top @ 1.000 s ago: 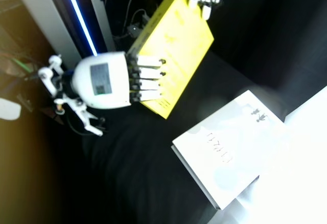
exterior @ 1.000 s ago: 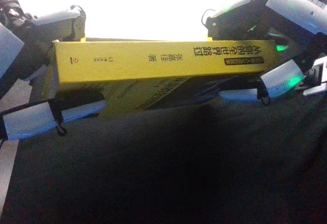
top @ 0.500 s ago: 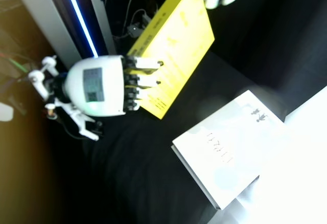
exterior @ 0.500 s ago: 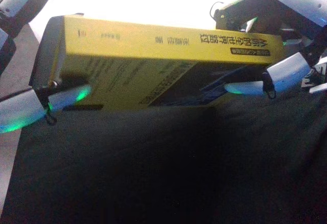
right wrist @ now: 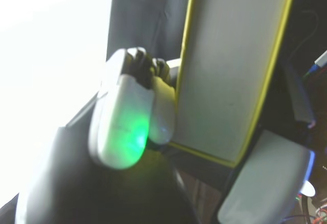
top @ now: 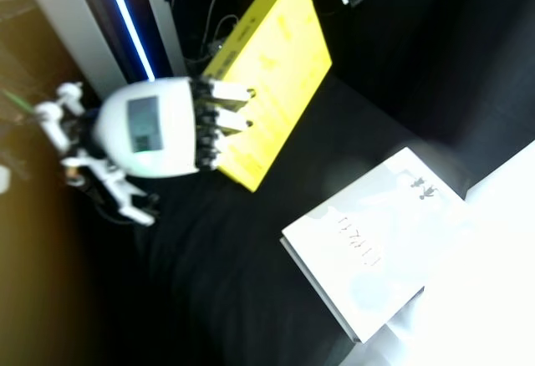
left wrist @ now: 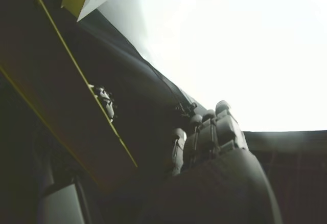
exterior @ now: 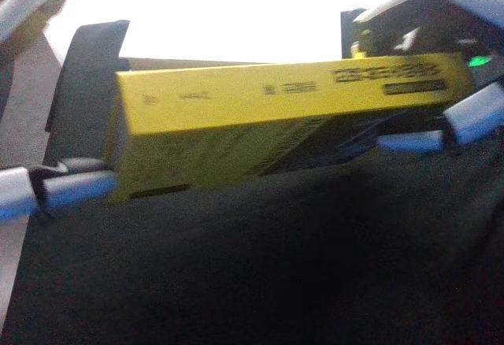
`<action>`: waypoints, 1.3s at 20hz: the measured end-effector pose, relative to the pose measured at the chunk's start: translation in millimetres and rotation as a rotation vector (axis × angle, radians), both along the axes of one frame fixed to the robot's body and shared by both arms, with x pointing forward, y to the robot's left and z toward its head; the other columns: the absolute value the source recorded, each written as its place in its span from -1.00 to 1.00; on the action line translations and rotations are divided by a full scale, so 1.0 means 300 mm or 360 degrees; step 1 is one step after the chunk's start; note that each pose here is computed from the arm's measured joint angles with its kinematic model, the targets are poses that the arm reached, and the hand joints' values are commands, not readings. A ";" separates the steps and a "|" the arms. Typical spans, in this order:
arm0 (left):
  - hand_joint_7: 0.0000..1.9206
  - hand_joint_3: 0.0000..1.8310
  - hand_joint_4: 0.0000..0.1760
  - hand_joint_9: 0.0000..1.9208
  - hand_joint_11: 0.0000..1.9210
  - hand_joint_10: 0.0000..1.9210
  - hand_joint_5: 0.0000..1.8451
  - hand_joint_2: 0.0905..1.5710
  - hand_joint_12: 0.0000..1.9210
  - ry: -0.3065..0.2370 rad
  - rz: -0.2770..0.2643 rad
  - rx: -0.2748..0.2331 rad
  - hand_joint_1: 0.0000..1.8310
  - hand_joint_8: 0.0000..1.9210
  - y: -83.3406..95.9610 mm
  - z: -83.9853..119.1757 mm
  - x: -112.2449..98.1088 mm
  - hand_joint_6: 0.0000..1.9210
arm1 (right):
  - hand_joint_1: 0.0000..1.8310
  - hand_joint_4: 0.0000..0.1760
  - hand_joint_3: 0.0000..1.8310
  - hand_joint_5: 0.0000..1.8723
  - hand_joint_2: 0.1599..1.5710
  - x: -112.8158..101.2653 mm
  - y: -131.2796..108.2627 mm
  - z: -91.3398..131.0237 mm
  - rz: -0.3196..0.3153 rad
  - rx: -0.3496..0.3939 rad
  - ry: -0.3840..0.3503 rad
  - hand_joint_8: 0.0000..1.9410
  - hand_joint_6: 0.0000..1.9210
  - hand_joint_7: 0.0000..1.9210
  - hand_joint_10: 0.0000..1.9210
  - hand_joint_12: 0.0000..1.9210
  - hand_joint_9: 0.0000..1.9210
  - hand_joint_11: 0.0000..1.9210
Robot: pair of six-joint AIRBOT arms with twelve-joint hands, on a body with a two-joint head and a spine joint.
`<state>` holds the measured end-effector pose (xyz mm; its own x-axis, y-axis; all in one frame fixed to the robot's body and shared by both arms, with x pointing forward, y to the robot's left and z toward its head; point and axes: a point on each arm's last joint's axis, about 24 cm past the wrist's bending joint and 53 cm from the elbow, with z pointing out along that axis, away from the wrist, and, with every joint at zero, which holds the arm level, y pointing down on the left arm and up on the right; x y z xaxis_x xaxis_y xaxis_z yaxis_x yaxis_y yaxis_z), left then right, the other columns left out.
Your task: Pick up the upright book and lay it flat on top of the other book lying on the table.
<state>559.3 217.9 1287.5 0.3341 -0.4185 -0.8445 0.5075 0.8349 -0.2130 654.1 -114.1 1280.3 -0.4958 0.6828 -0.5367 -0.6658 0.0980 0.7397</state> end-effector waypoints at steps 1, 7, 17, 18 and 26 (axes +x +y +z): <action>-1.00 -1.00 0.94 -1.00 -1.00 -1.00 -1.00 0.09 -1.00 0.0030 0.0075 -0.0019 -0.28 -1.00 0.040 -0.009 0.016 -1.00 | 0.71 1.00 0.16 0.58 -0.31 -0.004 -0.016 0.023 -0.0010 -0.0001 -0.0024 1.00 1.00 0.72 1.00 1.00 0.89 0.92; -1.00 -0.99 1.00 -1.00 -1.00 -1.00 -1.00 0.12 -1.00 0.0027 0.0078 -0.0006 -0.27 -1.00 0.046 -0.012 0.011 -1.00 | 0.79 1.00 0.31 0.68 -0.38 -0.004 -0.039 0.161 -0.0043 0.0062 -0.0193 1.00 1.00 0.81 1.00 1.00 0.90 0.92; -1.00 -0.99 1.00 -1.00 -1.00 -1.00 -1.00 0.14 -1.00 0.0042 0.0087 -0.0018 -0.34 -1.00 0.048 -0.023 0.016 -1.00 | 0.82 1.00 0.18 0.76 -0.18 0.040 -0.061 0.287 -0.0200 0.0083 -0.0361 1.00 1.00 0.86 1.00 1.00 1.00 1.00; -1.00 -0.99 1.00 -1.00 -1.00 -1.00 -1.00 0.15 -1.00 0.0047 0.0084 -0.0014 -0.35 -1.00 0.046 -0.025 0.016 -1.00 | 0.84 1.00 0.16 0.69 -0.20 0.041 -0.063 0.294 -0.0205 0.0084 -0.0370 1.00 1.00 0.83 1.00 1.00 0.99 1.00; -1.00 -1.00 1.00 -1.00 -1.00 -1.00 -1.00 0.15 -1.00 0.0049 0.0067 -0.0016 -0.35 -1.00 0.035 -0.040 0.020 -1.00 | 0.79 1.00 -0.10 0.48 -0.16 0.160 -0.085 0.355 -0.0440 -0.0020 -0.0458 1.00 1.00 0.71 1.00 1.00 0.89 0.90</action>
